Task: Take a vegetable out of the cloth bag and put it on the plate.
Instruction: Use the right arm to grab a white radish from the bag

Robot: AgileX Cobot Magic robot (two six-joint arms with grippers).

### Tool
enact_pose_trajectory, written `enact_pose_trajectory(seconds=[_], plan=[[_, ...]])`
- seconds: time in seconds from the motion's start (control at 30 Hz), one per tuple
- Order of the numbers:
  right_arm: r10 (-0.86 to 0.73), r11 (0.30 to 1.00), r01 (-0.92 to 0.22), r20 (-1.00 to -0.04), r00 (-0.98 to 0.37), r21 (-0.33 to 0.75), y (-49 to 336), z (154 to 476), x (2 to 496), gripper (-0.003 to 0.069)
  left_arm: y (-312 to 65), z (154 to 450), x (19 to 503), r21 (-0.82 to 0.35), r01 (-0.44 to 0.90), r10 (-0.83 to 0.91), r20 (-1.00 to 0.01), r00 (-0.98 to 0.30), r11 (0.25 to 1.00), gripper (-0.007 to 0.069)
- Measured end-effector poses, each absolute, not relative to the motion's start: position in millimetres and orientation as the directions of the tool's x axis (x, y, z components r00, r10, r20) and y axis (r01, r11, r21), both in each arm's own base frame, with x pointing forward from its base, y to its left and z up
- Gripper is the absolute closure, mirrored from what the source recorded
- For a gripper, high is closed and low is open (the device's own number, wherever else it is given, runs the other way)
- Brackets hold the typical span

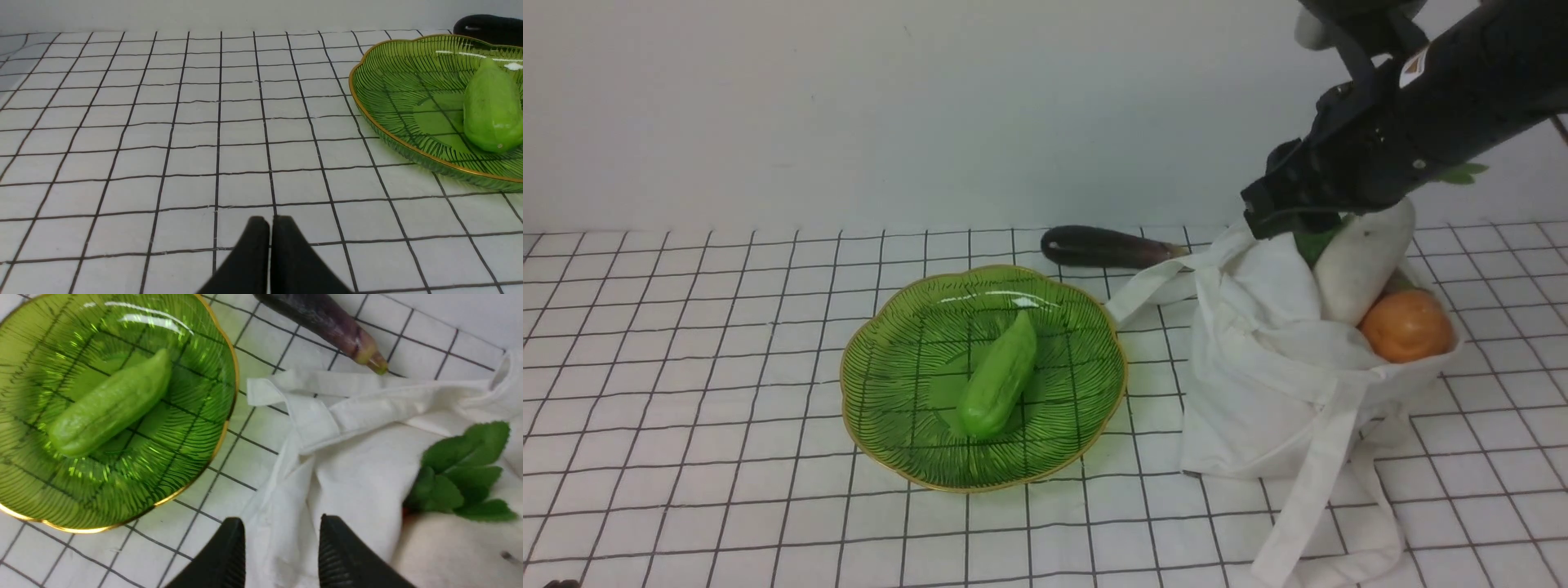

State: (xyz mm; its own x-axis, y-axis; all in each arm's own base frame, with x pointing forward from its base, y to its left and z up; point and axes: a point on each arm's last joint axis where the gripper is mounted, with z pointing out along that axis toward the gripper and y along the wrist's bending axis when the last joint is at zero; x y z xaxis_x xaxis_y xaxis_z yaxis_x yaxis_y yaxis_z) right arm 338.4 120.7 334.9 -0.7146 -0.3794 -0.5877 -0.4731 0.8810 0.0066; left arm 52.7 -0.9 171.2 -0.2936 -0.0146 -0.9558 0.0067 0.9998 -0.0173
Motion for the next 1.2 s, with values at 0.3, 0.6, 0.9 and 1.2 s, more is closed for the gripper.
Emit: enact_pose_trajectory(seconds=[0.3,0.6,0.9,1.2], plan=[[-0.332,0.924,-0.382,-0.546,-0.769,-0.023,109.5,341.6,329.6,0.0465,-0.9,171.2,52.7,-0.017,0.007,-0.015,-0.956,-0.294,1.0,0.0633],[-0.259,0.946,-0.316,-0.748,-0.611,-0.069,80.9,428.8,260.1,0.0664,-0.9,171.2,52.7,-0.017,0.007,-0.015,-0.956,-0.294,1.0,0.0633],[-0.164,0.965,-0.254,-0.897,-0.411,-0.06,46.1,491.3,164.5,0.0673,-0.9,171.2,52.7,-0.017,0.007,-0.015,-0.956,-0.294,1.0,0.0633],[-0.068,0.982,-0.187,-0.974,-0.215,-0.027,22.0,479.5,105.6,0.0673,-0.9,171.2,52.7,-0.017,0.007,-0.015,-0.956,-0.294,1.0,0.0633]])
